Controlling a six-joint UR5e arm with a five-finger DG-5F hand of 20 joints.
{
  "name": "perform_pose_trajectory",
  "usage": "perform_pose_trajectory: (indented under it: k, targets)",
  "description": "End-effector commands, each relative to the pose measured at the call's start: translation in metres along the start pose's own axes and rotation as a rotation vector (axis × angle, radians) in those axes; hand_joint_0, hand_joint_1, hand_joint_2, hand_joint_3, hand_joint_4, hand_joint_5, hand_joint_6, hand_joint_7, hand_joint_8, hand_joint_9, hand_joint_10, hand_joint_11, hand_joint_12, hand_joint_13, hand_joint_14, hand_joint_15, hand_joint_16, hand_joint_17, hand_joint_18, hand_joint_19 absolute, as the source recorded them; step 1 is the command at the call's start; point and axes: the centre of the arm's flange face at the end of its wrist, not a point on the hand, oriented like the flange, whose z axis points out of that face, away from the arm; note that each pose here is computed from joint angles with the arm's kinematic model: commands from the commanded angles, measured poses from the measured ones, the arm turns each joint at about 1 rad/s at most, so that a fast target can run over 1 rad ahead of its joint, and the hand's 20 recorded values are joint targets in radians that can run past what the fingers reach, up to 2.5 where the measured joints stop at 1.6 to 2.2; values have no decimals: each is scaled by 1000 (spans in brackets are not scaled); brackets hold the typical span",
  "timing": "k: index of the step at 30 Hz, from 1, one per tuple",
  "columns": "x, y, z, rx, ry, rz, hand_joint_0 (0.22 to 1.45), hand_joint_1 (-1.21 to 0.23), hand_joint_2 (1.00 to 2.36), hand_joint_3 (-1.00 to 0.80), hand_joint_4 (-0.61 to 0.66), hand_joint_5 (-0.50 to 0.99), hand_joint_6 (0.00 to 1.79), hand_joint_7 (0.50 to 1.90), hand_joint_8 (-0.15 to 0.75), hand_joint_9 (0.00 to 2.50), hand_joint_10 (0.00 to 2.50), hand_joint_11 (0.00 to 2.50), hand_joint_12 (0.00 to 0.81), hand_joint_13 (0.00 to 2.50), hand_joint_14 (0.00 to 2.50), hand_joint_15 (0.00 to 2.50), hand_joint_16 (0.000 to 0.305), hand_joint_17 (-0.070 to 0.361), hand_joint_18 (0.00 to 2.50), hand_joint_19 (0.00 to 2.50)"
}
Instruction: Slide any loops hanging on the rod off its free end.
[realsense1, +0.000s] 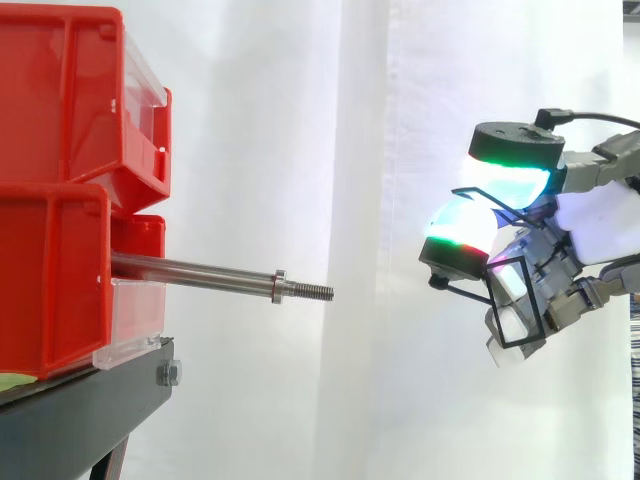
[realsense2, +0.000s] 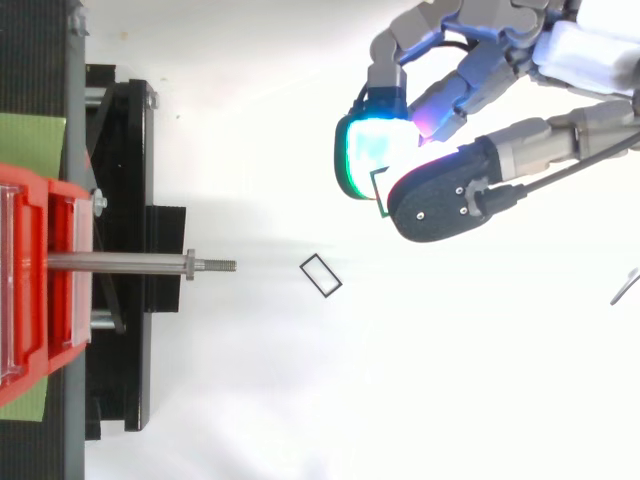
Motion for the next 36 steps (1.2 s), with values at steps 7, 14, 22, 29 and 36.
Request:
perform_pose_trajectory:
  k: [7,14,22,29,36]
  targets:
    - [0,0,0,1,0,0,667,-747,1008,-377,-25,-162,895,1044,276,947,15,540,351,764,13,340,44,99,614,397]
    - [0,0,0,-1,0,0,666,-754,1010,-363,-30,-160,890,1071,265,945,13,536,341,764,12,343,44,98,608,394]
    - [0,0,0,1,0,0,663,-758,1011,-347,-26,-158,887,1100,265,957,15,536,346,765,13,336,44,99,607,397]
    - [0,0,0,1,0,0,662,-760,1011,-337,-31,-158,886,1114,269,974,15,555,349,759,12,344,44,100,599,399]
    - [0,0,0,1,0,0,662,-763,1011,-333,-27,-158,887,1114,272,998,14,559,351,758,12,340,45,101,602,400]
